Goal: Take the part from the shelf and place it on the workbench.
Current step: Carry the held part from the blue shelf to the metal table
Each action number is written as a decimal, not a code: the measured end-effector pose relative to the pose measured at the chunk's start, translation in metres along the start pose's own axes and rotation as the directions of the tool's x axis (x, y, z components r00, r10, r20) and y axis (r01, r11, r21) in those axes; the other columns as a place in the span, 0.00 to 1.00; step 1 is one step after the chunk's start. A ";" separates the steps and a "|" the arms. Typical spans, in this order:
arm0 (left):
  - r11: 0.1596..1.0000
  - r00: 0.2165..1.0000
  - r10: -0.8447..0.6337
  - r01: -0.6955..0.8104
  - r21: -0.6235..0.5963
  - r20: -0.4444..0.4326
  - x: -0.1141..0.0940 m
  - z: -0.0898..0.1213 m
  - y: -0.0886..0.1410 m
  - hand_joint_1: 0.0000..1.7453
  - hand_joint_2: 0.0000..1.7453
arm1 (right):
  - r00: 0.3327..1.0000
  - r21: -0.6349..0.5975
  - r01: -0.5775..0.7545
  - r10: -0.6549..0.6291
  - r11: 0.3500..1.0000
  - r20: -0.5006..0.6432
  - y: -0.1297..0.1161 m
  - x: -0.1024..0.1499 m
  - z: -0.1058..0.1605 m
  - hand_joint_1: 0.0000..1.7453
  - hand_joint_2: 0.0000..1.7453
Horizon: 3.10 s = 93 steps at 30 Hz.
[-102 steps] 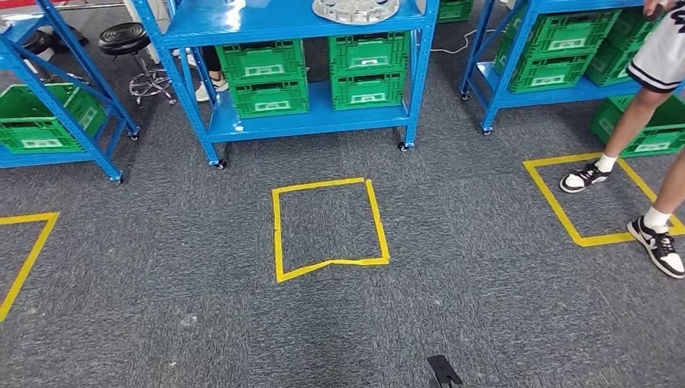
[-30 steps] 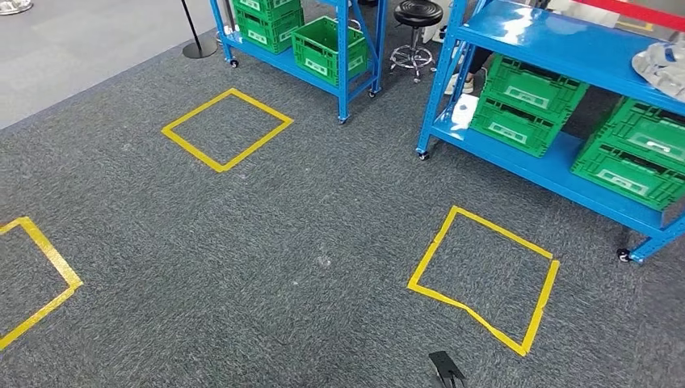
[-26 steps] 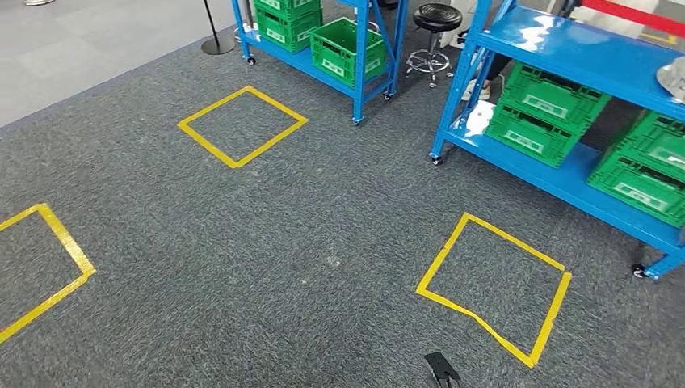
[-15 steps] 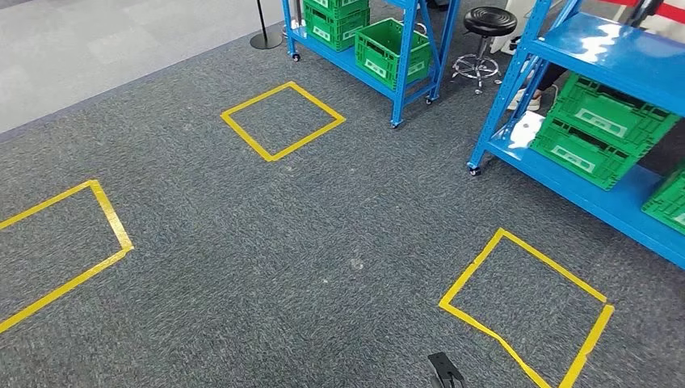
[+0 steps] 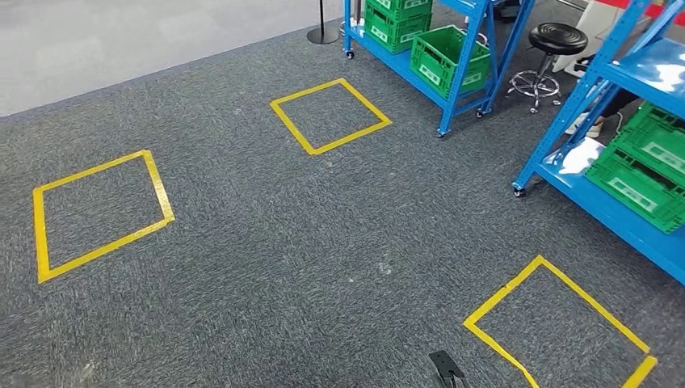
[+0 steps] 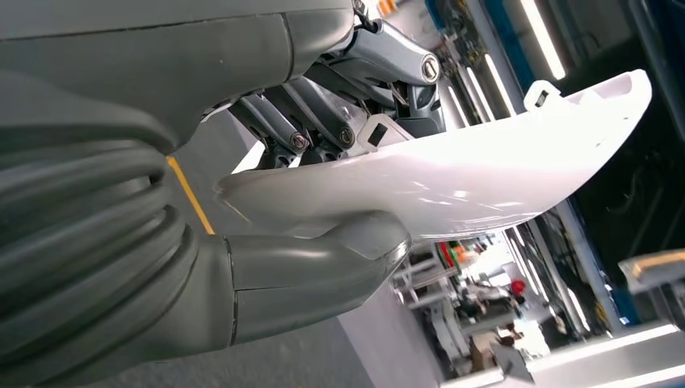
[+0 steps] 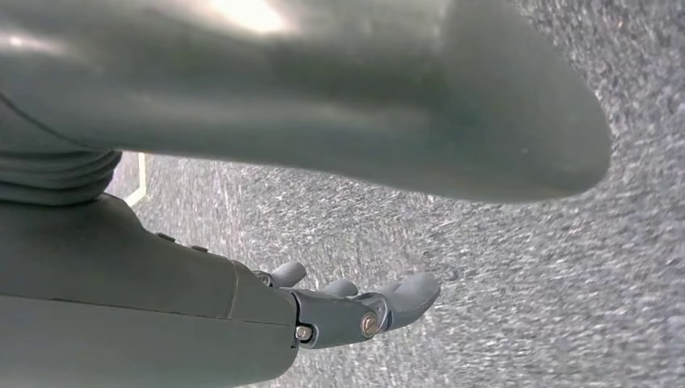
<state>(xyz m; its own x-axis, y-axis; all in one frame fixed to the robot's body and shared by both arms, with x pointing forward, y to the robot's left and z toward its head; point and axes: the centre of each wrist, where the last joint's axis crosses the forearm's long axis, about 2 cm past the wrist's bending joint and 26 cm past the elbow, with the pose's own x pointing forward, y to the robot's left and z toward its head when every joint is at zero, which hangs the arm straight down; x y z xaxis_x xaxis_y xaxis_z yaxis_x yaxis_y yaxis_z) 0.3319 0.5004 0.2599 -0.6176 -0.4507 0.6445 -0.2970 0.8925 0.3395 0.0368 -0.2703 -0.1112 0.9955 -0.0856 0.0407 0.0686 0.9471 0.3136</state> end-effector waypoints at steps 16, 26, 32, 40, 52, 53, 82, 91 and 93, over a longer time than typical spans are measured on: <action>1.000 1.000 0.013 -0.014 0.011 0.022 0.010 -0.024 0.014 1.00 1.00 | 1.000 0.002 0.002 -0.002 1.000 0.003 0.006 0.001 -0.002 0.00 0.00; 1.000 1.000 0.006 -0.006 0.013 0.016 0.011 -0.023 0.016 1.00 1.00 | 1.000 0.010 0.001 -0.001 1.000 0.006 0.010 -0.004 -0.003 0.00 0.00; 1.000 1.000 -0.009 0.009 0.016 0.016 0.013 -0.017 0.019 1.00 1.00 | 1.000 0.017 -0.005 0.004 1.000 0.011 0.012 -0.003 -0.003 0.00 0.00; 1.000 1.000 -0.010 0.010 0.006 0.021 0.017 -0.015 0.015 1.00 1.00 | 1.000 0.019 0.001 -0.001 1.000 0.002 0.013 -0.006 -0.004 0.00 0.00; 1.000 1.000 -0.008 0.007 0.016 0.029 0.017 -0.024 0.015 1.00 1.00 | 1.000 0.024 0.004 -0.004 1.000 0.004 0.016 -0.005 -0.005 0.00 0.00; 1.000 1.000 -0.007 0.006 0.016 0.025 0.017 -0.024 0.014 1.00 1.00 | 1.000 0.024 0.004 -0.004 1.000 0.003 0.016 -0.006 -0.005 0.00 0.00; 1.000 0.999 -0.012 0.012 0.018 0.048 0.021 -0.031 0.013 1.00 1.00 | 1.000 0.037 0.003 -0.003 0.999 0.010 0.019 -0.006 -0.005 0.00 0.00; 1.000 0.999 -0.015 0.014 0.016 0.048 0.021 -0.031 0.012 1.00 1.00 | 1.000 0.040 0.001 -0.001 0.999 0.009 0.021 -0.004 -0.005 0.00 0.00; 1.000 0.999 -0.019 0.018 0.014 0.051 0.021 -0.032 0.012 1.00 1.00 | 1.000 0.040 -0.001 0.001 0.999 0.010 0.021 -0.003 -0.005 0.00 0.00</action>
<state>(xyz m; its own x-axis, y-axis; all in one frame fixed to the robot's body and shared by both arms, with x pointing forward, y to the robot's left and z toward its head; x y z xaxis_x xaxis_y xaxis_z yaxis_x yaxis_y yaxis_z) 0.3385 0.5012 0.2997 -0.6481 -0.4657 0.6026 -0.3184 0.8845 0.3411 0.0355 -0.2488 -0.1100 0.9949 -0.0880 0.0500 0.0649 0.9340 0.3514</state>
